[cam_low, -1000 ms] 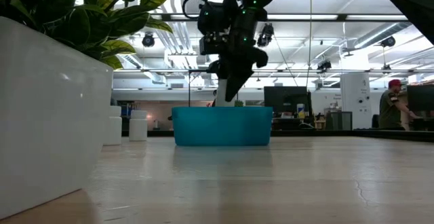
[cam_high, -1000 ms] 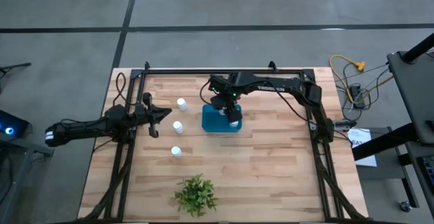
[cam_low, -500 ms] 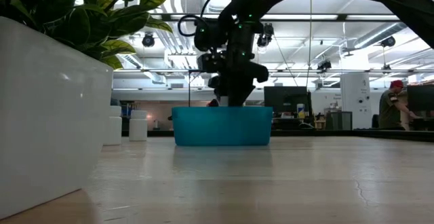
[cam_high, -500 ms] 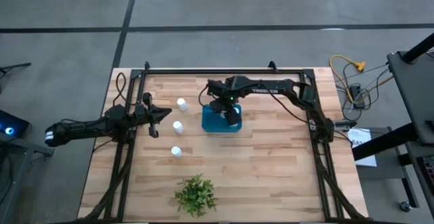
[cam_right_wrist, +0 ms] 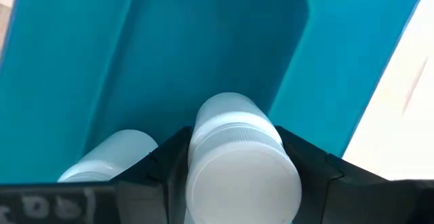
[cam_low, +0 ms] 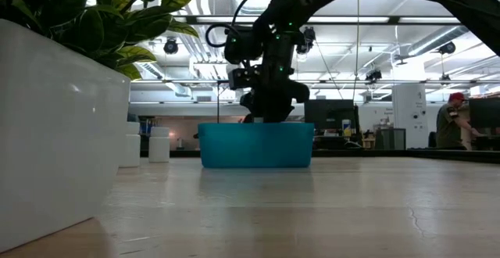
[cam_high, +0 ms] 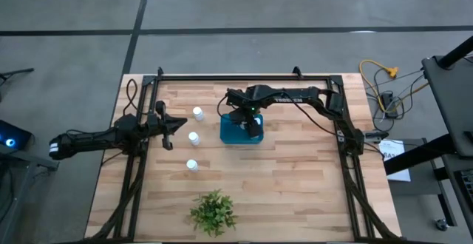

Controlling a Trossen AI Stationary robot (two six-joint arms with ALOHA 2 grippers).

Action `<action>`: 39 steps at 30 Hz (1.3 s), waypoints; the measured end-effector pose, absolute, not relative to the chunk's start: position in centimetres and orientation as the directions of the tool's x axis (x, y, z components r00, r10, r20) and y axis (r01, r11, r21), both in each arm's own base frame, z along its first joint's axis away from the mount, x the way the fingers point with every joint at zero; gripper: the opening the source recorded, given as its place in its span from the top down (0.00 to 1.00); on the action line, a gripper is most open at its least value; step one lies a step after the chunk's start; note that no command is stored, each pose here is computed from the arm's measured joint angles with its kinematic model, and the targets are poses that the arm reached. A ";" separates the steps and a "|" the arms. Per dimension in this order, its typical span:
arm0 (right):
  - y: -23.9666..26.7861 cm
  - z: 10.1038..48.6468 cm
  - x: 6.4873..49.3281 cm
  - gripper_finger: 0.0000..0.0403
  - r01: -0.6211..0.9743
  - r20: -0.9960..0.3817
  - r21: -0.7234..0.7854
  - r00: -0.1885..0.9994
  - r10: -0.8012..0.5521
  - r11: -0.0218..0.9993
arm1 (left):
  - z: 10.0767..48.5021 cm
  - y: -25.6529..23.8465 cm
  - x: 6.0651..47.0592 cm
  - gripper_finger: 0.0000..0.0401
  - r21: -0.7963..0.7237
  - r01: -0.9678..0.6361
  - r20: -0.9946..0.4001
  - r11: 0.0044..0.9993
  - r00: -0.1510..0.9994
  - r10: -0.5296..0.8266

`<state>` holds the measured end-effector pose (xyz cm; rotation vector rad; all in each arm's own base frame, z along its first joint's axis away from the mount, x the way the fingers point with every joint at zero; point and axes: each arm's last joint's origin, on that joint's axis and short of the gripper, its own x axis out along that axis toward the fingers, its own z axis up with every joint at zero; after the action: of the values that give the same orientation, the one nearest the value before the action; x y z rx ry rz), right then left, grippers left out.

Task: Pick and place pill bottles into a basket
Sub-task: Put the white medicine bottle into the blue bin

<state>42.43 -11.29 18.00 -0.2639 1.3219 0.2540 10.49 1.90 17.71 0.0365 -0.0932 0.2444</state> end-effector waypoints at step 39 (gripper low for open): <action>-11.4 18.0 42.4 0.50 -0.307 -0.974 -0.062 0.225 0.009 0.950 | 17.7 1.9 10.5 1.00 0.025 -0.244 0.097 0.970 0.966 0.240</action>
<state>42.44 -11.38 17.97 -0.2633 1.3307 0.2216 10.49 1.90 17.72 0.0365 -0.0936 0.2448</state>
